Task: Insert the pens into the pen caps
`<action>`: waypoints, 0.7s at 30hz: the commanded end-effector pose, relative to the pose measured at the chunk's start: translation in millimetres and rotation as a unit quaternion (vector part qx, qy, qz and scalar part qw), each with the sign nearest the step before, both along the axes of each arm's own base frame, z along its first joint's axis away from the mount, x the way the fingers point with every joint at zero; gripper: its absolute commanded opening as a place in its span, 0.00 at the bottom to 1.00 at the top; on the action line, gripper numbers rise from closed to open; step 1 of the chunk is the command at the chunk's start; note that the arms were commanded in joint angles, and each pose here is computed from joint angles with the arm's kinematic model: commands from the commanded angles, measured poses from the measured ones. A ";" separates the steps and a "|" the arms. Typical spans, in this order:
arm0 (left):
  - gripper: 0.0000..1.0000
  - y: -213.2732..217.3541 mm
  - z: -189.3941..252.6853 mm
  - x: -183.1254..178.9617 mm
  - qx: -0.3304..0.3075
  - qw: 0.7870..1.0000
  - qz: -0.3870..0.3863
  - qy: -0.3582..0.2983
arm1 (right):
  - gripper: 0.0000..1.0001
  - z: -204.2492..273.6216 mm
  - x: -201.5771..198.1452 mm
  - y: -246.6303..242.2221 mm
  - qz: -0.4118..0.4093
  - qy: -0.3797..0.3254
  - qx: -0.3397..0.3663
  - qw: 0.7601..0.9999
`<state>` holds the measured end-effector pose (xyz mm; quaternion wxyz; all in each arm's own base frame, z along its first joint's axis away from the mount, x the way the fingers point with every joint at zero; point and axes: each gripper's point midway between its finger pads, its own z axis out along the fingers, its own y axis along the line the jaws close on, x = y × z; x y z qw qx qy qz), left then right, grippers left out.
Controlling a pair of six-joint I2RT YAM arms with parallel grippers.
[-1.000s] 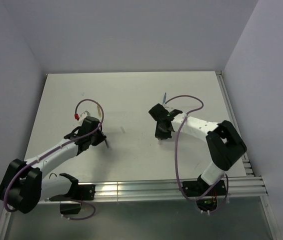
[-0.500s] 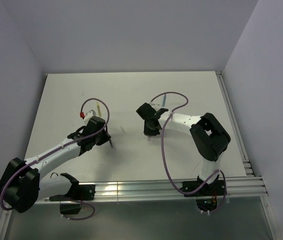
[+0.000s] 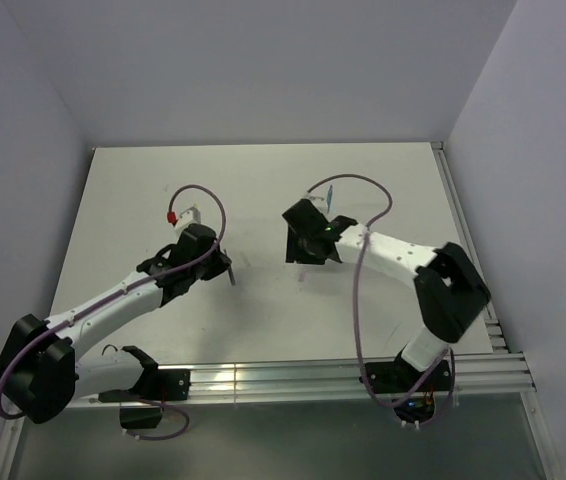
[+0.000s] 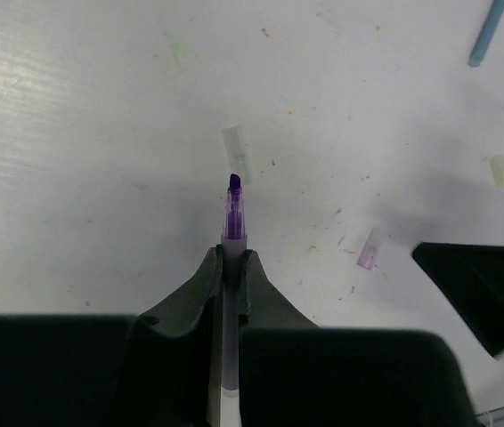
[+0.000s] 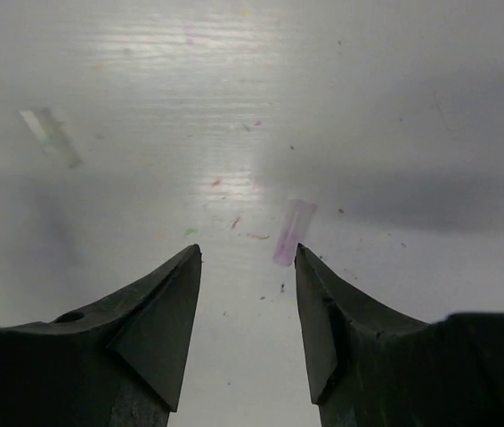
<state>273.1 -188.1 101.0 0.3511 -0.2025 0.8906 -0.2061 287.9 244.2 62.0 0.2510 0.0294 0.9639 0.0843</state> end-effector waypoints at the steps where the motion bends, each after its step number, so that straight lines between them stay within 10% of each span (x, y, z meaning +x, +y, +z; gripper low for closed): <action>1: 0.00 -18.7 46.9 12.7 -0.040 0.996 -0.033 -0.066 | 0.54 76.5 0.4 12.8 0.040 -0.086 0.085 0.992; 11: 0.00 -54.9 144.3 -0.6 -0.194 0.957 -0.107 -0.186 | 0.47 191.8 -57.5 58.7 0.187 -0.183 0.350 0.899; 21: 0.00 -78.4 195.7 -22.4 -0.251 0.926 -0.153 -0.238 | 0.52 219.6 -78.6 67.5 0.231 -0.212 0.407 0.858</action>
